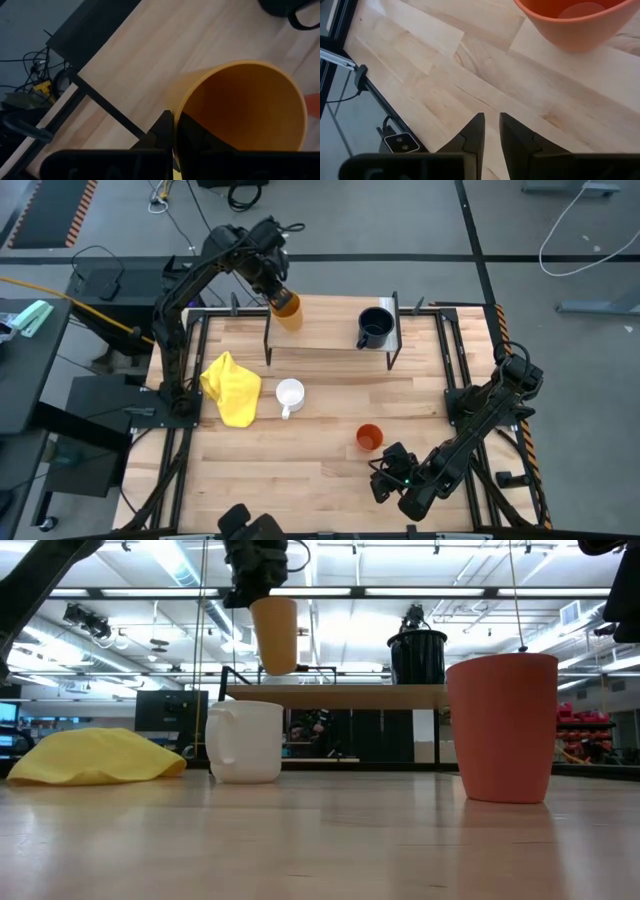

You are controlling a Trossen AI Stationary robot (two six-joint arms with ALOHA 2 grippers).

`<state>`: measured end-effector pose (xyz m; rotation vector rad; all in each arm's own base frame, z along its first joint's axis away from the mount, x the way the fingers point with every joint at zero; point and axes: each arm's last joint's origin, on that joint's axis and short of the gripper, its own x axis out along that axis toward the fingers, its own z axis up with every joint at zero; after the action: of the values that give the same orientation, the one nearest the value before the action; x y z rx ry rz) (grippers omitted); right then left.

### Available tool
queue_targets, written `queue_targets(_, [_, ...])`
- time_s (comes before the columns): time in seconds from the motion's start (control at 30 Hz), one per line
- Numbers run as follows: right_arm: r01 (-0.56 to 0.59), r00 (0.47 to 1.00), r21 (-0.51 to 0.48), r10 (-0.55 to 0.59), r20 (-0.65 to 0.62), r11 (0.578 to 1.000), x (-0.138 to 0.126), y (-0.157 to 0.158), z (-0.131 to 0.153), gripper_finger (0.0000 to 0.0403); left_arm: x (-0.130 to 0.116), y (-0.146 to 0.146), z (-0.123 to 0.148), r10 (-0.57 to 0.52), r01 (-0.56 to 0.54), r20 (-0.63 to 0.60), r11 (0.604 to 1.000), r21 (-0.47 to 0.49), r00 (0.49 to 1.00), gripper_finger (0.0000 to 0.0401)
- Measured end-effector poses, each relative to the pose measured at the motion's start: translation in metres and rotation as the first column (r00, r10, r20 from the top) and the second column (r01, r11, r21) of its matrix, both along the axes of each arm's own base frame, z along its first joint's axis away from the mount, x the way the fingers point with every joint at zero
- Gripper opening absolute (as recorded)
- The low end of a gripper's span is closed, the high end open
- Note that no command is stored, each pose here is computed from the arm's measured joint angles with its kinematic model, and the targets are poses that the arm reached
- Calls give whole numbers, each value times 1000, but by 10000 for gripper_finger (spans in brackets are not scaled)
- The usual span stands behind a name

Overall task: Stack small to large cups/mugs on shelf
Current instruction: Put the yellow cup on the shelf

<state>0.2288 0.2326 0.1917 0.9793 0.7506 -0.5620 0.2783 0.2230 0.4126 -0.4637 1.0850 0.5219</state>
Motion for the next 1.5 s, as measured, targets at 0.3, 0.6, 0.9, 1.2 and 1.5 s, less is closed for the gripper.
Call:
queue_targets(0.3, [0,1000,13,0,11,1000,1,1,1,65,1,0,-1,0,0,-1,1000,-3,1000,10])
queue_targets(0.6, [-2,1000,21,1,19,1000,2,2,1,65,7,-3,-6,-3,3,-15,1000,-14,1000,10])
queue_targets(0.9, [-13,1000,11,13,18,1000,2,2,1,65,12,-6,-8,-3,3,-41,1000,6,999,10])
queue_targets(1.2, [-15,1000,10,14,19,1000,2,2,1,65,11,-5,-8,36,-36,-43,999,7,998,10])
queue_targets(1.5, [-22,1000,5,22,19,1000,2,2,1,65,12,-6,-8,66,-66,-37,998,-5,997,10])
